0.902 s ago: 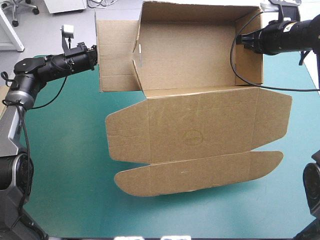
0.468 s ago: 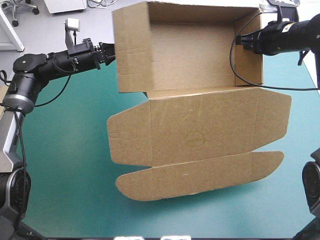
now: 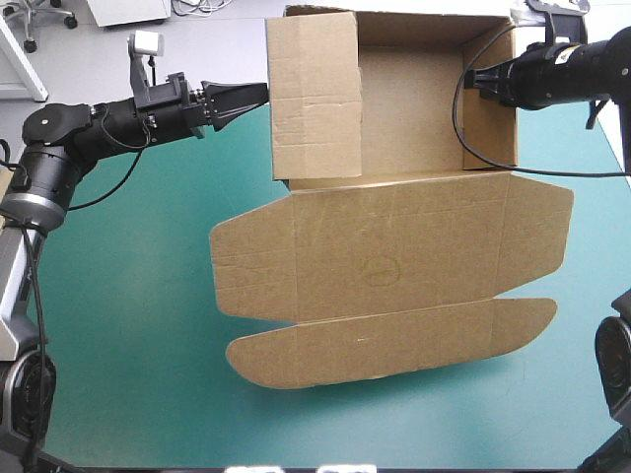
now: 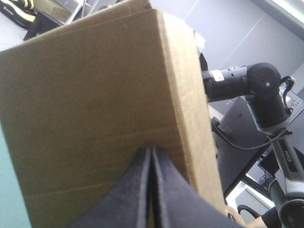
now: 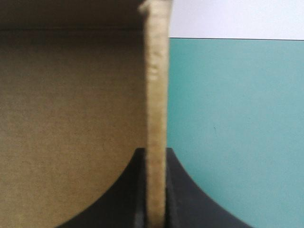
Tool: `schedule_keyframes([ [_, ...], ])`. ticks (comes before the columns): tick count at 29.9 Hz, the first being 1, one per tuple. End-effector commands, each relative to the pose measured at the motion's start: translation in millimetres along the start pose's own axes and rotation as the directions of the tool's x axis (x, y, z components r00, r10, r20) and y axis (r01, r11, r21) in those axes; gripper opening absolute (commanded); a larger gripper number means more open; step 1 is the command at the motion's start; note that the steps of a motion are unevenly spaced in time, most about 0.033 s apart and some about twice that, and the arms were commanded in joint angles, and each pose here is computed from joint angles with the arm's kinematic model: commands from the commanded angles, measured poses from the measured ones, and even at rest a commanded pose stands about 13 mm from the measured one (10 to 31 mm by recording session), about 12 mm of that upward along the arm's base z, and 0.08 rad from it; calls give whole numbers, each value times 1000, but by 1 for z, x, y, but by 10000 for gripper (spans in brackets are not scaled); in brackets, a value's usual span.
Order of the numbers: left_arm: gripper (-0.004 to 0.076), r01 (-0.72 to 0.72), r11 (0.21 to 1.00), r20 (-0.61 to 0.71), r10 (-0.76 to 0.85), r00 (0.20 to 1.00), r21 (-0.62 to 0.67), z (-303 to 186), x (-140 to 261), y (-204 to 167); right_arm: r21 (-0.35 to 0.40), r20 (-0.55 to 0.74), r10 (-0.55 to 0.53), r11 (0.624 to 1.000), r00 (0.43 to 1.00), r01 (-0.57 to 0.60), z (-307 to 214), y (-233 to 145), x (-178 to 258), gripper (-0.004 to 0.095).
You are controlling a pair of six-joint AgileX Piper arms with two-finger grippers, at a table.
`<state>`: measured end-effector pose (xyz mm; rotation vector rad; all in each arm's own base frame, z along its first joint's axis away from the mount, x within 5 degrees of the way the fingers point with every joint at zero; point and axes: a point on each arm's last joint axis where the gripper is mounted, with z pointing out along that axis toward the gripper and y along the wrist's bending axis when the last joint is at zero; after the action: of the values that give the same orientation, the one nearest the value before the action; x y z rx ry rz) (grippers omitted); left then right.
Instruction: Fold the box
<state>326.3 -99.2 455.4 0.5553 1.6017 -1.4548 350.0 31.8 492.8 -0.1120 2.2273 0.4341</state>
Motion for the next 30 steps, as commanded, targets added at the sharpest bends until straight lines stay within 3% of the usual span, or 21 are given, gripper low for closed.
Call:
schedule_keyframes([
  [1,32,-45,990,39,40,998,131,-1,-11,-42,-40,64,8,999,998,-5,-27,12,-4,-18],
  [4,206,-40,991,32,37,999,126,-1,-11,-41,-40,64,8,999,998,-5,-27,12,-4,-18],
  [9,591,-32,992,29,29,999,125,-1,-11,-41,-38,64,7,999,998,-5,-27,12,-4,-18],
  [11,623,-30,992,23,27,999,120,-1,-10,-41,-38,64,7,999,998,-5,-27,12,-4,-18],
  [16,617,-21,998,-2,22,1000,56,0,-8,-35,-38,64,7,999,998,-5,-27,12,-4,-12],
  [21,617,2,998,-12,-3,1000,-55,8,-5,-28,-24,58,32,999,998,-31,-25,13,-3,-12],
  [30,617,-102,939,-132,61,989,-330,33,-4,-37,40,3,0,999,1000,0,-1,32,3,-12],
])
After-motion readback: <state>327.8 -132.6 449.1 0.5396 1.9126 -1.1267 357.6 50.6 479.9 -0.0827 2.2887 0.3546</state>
